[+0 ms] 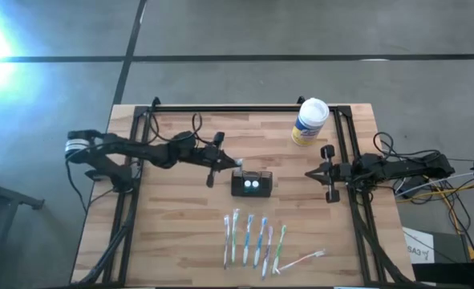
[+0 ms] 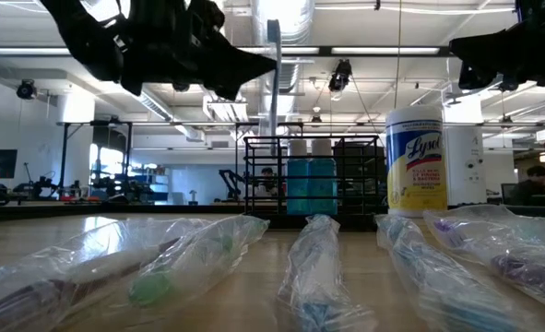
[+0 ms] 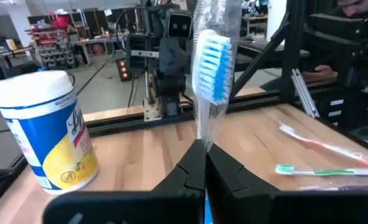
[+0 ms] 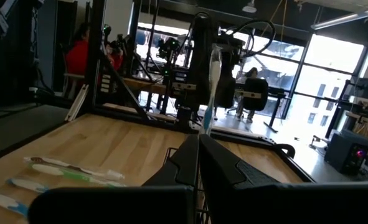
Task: Pick & Place toothbrushing station
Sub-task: Put the blue toothbrush into the wire organizer
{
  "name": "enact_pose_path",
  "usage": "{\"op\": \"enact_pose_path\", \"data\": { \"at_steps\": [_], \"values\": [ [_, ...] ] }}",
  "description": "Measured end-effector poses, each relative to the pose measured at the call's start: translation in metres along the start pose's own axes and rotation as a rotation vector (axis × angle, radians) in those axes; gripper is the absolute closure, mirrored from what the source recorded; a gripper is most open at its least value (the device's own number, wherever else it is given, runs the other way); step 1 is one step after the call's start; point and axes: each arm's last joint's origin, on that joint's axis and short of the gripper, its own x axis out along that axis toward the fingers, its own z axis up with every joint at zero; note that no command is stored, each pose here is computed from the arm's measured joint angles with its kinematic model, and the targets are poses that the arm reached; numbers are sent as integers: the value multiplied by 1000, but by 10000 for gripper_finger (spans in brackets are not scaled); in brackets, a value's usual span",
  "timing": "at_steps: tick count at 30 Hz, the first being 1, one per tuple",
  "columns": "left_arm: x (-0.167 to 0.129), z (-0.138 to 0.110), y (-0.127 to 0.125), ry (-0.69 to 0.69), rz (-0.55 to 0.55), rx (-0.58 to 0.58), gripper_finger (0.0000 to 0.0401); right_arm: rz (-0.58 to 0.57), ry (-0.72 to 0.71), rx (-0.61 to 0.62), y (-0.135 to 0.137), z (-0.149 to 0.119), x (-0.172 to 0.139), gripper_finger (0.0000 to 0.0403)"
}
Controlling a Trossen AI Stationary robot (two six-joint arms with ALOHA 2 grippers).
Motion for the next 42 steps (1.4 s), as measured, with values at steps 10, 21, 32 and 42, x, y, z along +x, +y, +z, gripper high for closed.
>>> {"op": "enact_pose_path", "data": {
  "at_steps": [10,21,32,42],
  "values": [
    [7,-17,1,48,-6,-27,401,0,1,0,0,0,0,394],
    [15,-36,1,80,-7,-59,401,-1,-1,4,0,0,0,394],
    [18,-49,1,125,-10,-74,401,-1,-1,7,0,0,0,394],
    [18,-51,0,146,-13,-76,373,-1,-1,6,0,0,0,394]
  ]
}}
